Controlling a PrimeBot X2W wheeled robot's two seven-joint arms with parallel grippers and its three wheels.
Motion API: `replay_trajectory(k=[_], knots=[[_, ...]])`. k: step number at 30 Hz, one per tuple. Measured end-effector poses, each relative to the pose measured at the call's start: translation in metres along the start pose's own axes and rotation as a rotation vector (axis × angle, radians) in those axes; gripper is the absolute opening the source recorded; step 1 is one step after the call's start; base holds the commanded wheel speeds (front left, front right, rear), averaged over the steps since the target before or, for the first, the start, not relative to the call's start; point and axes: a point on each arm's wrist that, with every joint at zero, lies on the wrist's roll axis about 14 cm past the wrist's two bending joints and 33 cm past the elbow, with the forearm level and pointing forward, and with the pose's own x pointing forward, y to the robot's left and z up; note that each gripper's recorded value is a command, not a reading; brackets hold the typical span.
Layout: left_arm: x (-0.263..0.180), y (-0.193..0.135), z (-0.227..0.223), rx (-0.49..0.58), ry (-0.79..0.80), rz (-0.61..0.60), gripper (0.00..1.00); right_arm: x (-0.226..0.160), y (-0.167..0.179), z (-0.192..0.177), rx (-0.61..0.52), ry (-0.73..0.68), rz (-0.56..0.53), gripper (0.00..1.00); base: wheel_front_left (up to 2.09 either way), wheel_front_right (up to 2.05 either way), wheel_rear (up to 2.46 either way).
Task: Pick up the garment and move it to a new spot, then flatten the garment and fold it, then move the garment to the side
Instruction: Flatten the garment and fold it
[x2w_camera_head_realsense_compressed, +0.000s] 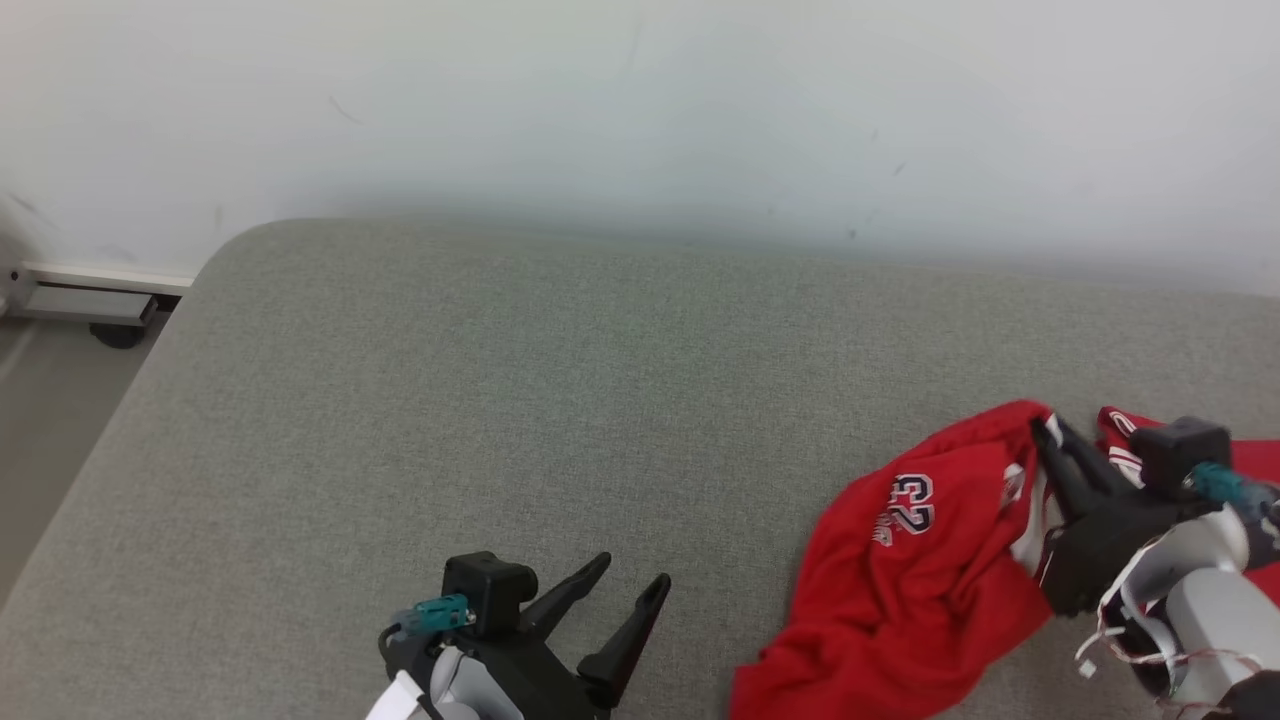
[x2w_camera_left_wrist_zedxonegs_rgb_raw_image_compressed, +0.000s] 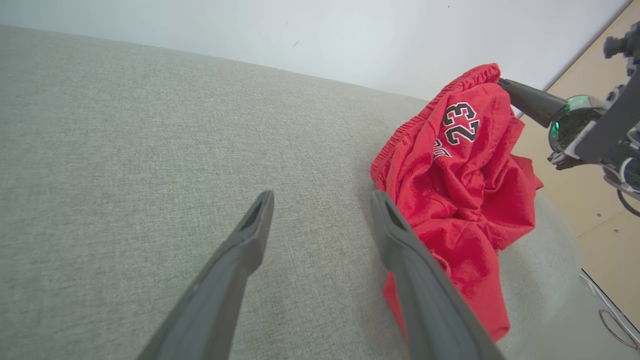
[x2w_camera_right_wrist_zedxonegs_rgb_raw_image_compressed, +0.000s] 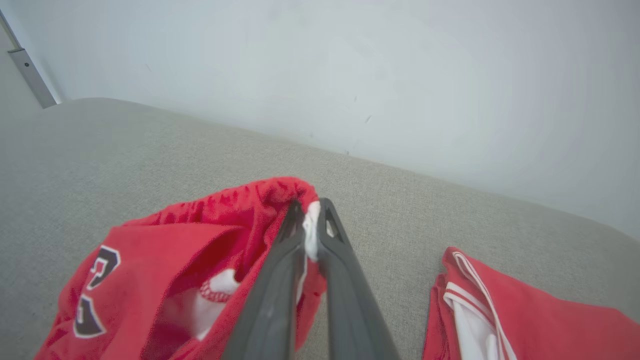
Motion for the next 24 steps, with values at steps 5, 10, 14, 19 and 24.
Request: replay_trajectory(k=[5, 10, 14, 19, 24], knots=[[0.005, -0.029, -0.003, 0.012, 0.004, -0.082, 1.00, 0.001, -0.014, 0.026, -0.021, -0.083, -0.053, 0.00, 0.00, 0.00, 0.00], [0.002, -0.081, -0.031, 0.003, 0.084, -0.232, 1.00, -0.002, -0.017, 0.023, -0.029, -0.080, -0.067, 0.00, 0.00, 0.00, 0.00], [0.001, -0.099, -0.043, 0.034, 0.135, -0.295, 1.00, -0.003, -0.011, 0.018, -0.028, -0.070, -0.056, 0.00, 0.00, 0.00, 0.00], [0.006, -0.107, -0.049, 0.037, 0.170, -0.319, 1.00, -0.005, -0.012, 0.015, -0.032, -0.065, -0.059, 0.00, 0.00, 0.00, 0.00], [0.008, -0.113, -0.056, 0.040, 0.208, -0.343, 1.00, -0.006, -0.014, 0.012, -0.032, -0.061, -0.067, 0.00, 0.00, 0.00, 0.00]])
